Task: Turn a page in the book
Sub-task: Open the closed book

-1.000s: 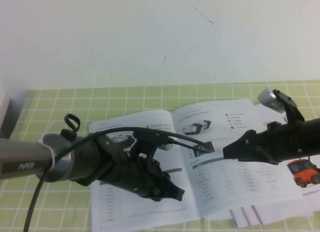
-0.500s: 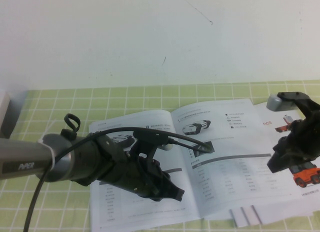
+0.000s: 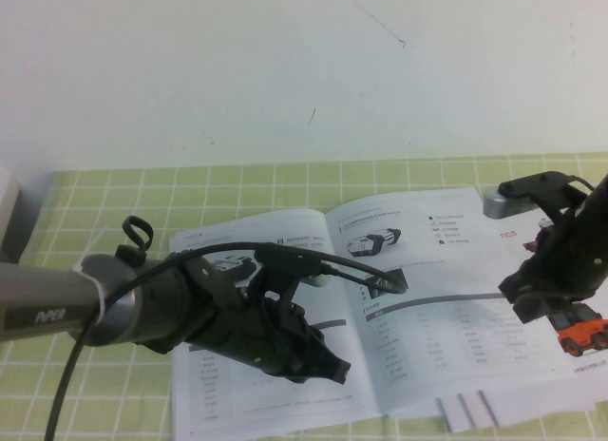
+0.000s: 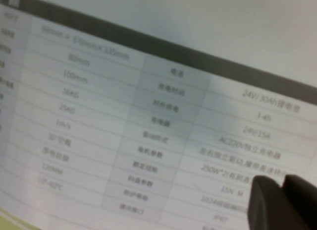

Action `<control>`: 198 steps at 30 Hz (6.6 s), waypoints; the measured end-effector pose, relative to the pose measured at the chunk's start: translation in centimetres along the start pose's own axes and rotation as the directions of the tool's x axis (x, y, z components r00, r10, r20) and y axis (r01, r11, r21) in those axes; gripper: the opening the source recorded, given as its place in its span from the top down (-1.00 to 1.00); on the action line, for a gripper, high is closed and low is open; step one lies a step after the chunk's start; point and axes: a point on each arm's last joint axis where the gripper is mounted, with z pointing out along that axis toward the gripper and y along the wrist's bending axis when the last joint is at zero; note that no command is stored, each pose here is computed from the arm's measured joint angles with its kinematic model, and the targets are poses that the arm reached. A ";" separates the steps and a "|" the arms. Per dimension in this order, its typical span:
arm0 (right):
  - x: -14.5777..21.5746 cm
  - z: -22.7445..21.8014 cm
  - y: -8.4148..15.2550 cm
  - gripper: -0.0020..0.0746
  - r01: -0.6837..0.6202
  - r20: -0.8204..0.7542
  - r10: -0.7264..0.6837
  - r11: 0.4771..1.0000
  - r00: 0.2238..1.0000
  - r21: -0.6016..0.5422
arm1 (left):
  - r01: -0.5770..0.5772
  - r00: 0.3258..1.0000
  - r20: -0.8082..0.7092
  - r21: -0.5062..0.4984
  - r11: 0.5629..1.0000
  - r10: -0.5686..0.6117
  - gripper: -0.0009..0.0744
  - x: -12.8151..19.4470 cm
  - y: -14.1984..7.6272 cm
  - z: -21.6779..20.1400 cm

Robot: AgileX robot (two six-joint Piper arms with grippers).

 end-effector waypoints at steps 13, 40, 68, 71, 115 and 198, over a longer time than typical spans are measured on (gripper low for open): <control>0.3 -0.4 -3.1 -0.18 -0.153 0.063 0.161 0.982 0.985 -0.113 | -0.002 1.000 0.001 -0.002 1.000 0.002 0.99 0.0 0.0 0.0; -0.1 1.9 -3.7 0.18 -0.097 0.020 0.101 0.985 0.995 -0.139 | -0.005 1.000 0.001 -0.002 1.000 0.005 0.99 0.0 0.0 0.0; -0.2 1.9 -3.6 -0.45 -0.101 0.026 0.106 0.984 0.994 -0.148 | -0.006 1.000 0.002 -0.001 1.000 0.006 0.99 0.0 0.0 0.0; -0.3 1.9 -3.6 -0.45 -0.103 0.028 0.108 0.983 0.994 -0.150 | -0.006 1.000 0.002 -0.001 1.000 0.006 0.99 0.0 0.0 0.0; -1.7 2.4 -1.4 -0.28 -0.096 0.109 0.165 0.878 0.980 -0.469 | -0.003 1.000 0.002 -0.001 1.000 0.003 0.99 0.0 0.0 0.0; -1.7 2.1 -2.5 0.19 -0.048 0.016 0.049 0.996 0.999 -0.071 | -0.031 1.000 0.004 -0.006 0.999 0.031 0.99 0.0 0.1 0.0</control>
